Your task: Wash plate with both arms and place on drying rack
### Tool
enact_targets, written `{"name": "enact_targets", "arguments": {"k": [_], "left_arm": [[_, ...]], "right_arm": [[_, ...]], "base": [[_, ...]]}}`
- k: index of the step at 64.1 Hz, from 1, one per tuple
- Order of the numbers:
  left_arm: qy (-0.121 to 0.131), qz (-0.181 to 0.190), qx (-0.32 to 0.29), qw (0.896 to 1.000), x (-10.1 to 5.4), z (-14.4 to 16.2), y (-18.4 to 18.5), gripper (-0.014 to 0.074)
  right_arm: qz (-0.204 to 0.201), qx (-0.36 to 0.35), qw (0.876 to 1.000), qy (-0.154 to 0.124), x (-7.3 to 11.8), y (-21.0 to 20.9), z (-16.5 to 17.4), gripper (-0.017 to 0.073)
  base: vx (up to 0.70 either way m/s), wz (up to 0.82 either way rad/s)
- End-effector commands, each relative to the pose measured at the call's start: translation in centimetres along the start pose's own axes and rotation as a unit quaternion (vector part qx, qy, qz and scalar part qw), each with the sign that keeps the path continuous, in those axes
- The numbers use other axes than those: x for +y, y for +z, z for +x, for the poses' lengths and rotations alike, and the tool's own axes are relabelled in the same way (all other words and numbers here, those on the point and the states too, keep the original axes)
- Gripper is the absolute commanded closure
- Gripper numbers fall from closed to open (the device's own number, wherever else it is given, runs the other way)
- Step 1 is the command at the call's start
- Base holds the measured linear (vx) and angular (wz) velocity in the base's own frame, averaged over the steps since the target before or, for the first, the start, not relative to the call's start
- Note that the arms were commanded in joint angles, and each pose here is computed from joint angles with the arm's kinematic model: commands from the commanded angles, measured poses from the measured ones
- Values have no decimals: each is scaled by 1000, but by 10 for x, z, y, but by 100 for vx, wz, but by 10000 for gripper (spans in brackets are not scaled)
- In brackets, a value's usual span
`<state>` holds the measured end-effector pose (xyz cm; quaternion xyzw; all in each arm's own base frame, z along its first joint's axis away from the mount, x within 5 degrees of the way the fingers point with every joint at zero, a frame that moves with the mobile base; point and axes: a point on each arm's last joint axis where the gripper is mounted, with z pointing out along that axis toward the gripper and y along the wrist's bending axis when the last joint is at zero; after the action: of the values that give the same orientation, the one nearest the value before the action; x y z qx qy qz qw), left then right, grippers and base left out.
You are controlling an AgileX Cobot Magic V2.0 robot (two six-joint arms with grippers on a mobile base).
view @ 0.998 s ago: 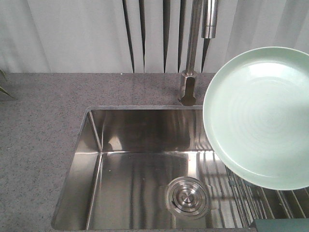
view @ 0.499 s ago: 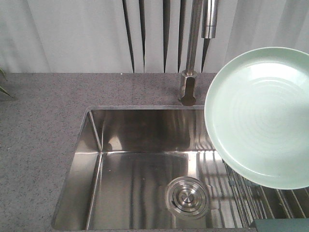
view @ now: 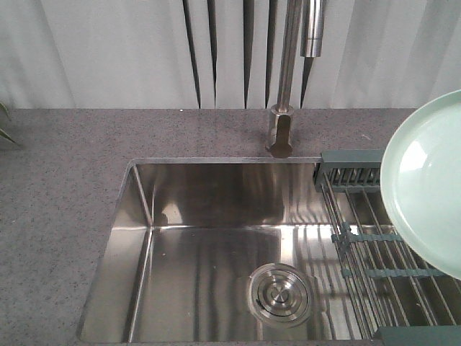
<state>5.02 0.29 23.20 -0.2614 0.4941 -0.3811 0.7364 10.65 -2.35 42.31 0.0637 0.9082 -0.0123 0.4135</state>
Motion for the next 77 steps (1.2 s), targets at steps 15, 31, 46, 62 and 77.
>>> {"name": "enact_targets", "arguments": {"k": [15,31,46,62,77], "left_arm": [[-192,165,-42,967,-34,-18,-5,600],[-68,210,-9,975,-104,-53,7,600],[54,202,61,976,-133,-53,63,600],[57,246,180,951,-132,-20,137,580],[41,287,292,911,-122,15,208,406]], "right_arm": [[64,-55,996,1,-12,5,-27,566],[40,-65,997,2,-8,6,-30,566],[37,-66,997,3,-8,6,-30,566],[36,-65,997,3,-8,6,-30,566],[32,-64,997,4,-7,6,-30,566]], "base": [[0,0],[0,0],[0,0],[0,0],[0,0]]}}
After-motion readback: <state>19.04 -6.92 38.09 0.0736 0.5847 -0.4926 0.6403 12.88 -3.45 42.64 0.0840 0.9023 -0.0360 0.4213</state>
